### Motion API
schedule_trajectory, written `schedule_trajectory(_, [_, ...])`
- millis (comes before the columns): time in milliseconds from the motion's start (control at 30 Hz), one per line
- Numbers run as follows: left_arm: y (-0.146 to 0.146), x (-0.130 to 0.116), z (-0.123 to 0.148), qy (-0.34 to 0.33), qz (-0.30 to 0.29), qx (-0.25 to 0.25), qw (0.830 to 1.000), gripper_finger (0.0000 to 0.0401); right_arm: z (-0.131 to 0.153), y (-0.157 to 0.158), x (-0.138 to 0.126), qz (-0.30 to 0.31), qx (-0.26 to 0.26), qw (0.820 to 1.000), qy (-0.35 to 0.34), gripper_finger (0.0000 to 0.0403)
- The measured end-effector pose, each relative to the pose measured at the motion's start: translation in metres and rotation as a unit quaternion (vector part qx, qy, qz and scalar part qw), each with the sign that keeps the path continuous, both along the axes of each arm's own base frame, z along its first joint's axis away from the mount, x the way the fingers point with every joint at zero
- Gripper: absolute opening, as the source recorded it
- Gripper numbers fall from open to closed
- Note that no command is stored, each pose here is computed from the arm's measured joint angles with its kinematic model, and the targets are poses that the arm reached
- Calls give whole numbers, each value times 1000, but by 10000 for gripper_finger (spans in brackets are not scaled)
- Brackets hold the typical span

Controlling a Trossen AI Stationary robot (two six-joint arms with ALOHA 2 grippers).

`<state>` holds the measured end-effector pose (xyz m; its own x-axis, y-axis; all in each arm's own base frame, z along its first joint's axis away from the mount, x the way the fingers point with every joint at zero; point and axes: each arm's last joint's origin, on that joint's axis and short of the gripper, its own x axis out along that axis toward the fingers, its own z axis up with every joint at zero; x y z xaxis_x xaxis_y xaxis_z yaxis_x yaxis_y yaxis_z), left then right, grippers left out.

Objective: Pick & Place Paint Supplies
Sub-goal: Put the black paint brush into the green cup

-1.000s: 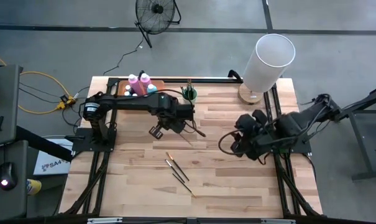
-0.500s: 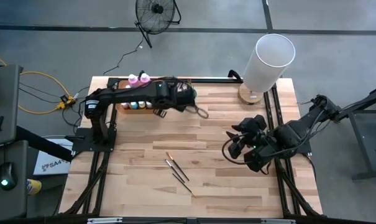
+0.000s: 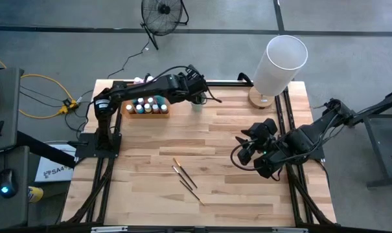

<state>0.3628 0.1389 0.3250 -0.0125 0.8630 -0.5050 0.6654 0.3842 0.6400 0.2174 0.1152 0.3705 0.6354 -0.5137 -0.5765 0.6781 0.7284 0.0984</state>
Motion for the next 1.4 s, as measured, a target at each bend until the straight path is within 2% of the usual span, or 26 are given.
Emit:
schedule_trajectory(100, [6,8,-3,30,-15,25,999,0,0,0,0,10,-12,1000,9,152])
schedule_trajectory(367, [9,13,-26,83,-18,2,996,0,0,-1,0,35,-50,998,34,152])
schedule_trajectory(567, [10,17,-33,80,-19,-6,997,3,0,-2,0,40,-63,996,40,152])
schedule_trajectory(667, [10,18,-33,73,-25,-18,997,18,0,-1,0,44,-63,996,43,152])
schedule_trajectory(833, [10,18,-33,59,-19,-20,998,65,0,-1,0,51,-66,995,50,152])
schedule_trajectory(1067, [5,32,-26,-20,-17,17,1000,143,0,-1,0,56,-59,995,54,152])
schedule_trajectory(1200, [-5,35,-8,-88,2,36,995,162,1,-2,-2,54,-55,996,50,152])
schedule_trajectory(1300, [-21,32,9,-158,29,22,987,162,4,-4,-5,53,-51,996,44,152])
schedule_trajectory(1400, [-42,22,30,-256,79,-10,963,161,6,-5,-7,53,-47,997,39,152])
